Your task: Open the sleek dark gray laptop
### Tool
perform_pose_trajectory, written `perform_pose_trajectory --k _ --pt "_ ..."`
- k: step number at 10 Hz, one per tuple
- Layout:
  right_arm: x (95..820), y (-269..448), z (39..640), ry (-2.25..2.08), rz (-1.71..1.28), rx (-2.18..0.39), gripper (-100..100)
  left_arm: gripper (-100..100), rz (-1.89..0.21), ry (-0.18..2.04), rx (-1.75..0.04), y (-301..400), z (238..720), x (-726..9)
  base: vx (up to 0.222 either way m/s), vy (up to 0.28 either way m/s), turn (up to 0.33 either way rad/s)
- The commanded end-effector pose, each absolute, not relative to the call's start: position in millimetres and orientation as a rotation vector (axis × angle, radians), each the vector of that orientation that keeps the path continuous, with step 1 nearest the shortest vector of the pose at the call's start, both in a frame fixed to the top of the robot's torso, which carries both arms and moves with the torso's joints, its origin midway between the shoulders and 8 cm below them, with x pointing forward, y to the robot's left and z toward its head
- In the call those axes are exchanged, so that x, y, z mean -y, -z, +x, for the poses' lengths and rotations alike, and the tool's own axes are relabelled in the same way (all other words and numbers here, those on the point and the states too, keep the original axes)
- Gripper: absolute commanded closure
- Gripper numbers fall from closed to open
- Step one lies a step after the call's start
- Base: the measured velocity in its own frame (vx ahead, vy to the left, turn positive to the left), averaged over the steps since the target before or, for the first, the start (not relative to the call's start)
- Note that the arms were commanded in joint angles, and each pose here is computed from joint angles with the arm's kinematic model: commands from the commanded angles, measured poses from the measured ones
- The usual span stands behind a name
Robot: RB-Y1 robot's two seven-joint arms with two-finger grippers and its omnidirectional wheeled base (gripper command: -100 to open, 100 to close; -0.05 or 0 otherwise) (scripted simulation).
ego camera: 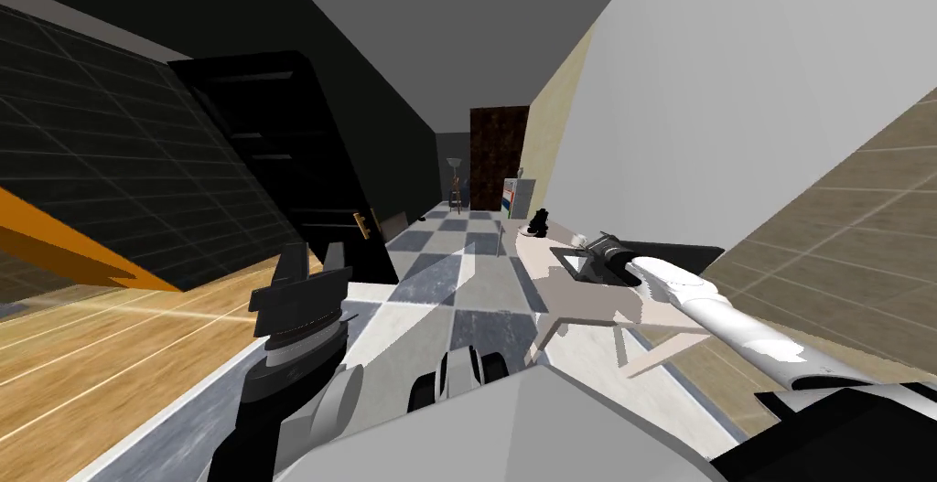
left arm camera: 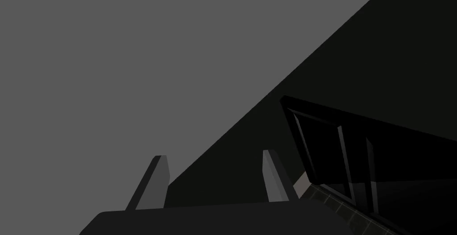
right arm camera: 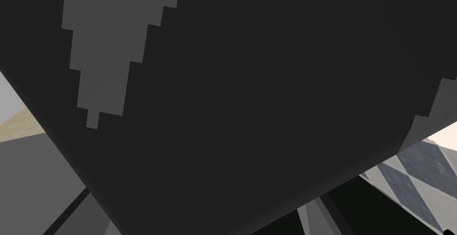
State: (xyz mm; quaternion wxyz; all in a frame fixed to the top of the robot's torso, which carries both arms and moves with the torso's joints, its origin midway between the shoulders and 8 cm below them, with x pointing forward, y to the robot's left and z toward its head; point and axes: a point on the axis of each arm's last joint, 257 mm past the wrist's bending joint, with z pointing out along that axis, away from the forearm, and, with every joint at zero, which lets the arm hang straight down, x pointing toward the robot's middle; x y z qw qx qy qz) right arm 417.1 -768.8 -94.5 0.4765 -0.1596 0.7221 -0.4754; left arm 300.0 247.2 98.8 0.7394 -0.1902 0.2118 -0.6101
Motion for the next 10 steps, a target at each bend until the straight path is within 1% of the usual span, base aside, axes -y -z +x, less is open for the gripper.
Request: perform_pose_trajectory --k 1,4,5,6,7,8,9,10 --pt "802.5 92.4 392.1 1.234 -0.311 -1.805 -100 0 -0.417 1.338 -0.465 -98.8 300.0 -247.3 -0.193 -0.02 0.396" --pt "820.8 91.1 378.3 1.271 -0.264 -1.822 -100 0 -0.417 1.338 -0.465 -98.8 300.0 -247.3 -0.125 0.008 0.226" --pt "817.5 92.2 380.1 1.263 -0.273 -1.817 -100 0 -0.417 1.338 -0.465 -98.7 300.0 -247.3 -0.033 0.001 0.018" --pt "802.5 92.4 392.1 1.234 -0.311 -1.805 100 0 -0.417 1.338 -0.465 -98.7 299.9 -247.3 0.094 -0.011 -0.363" --pt "802.5 92.4 392.1 1.234 -0.311 -1.805 100 0 -0.418 1.338 -0.465 -98.7 299.9 -247.4 0.143 -0.002 -0.238" --pt "784.8 94.1 403.8 1.198 -0.355 -1.79 100 0 -0.417 1.338 -0.465 -98.7 299.9 -247.4 0.18 -0.013 -0.365" --pt "783.5 93.5 404.9 1.196 -0.357 -1.787 100 0 -0.417 1.338 -0.465 -98.7 299.8 -247.4 0.135 -0.002 -0.205" --pt "767.1 96.0 414.4 1.163 -0.398 -1.775 100 0 -0.417 1.338 -0.465 -98.7 299.9 -247.4 0.134 -0.008 -0.298"
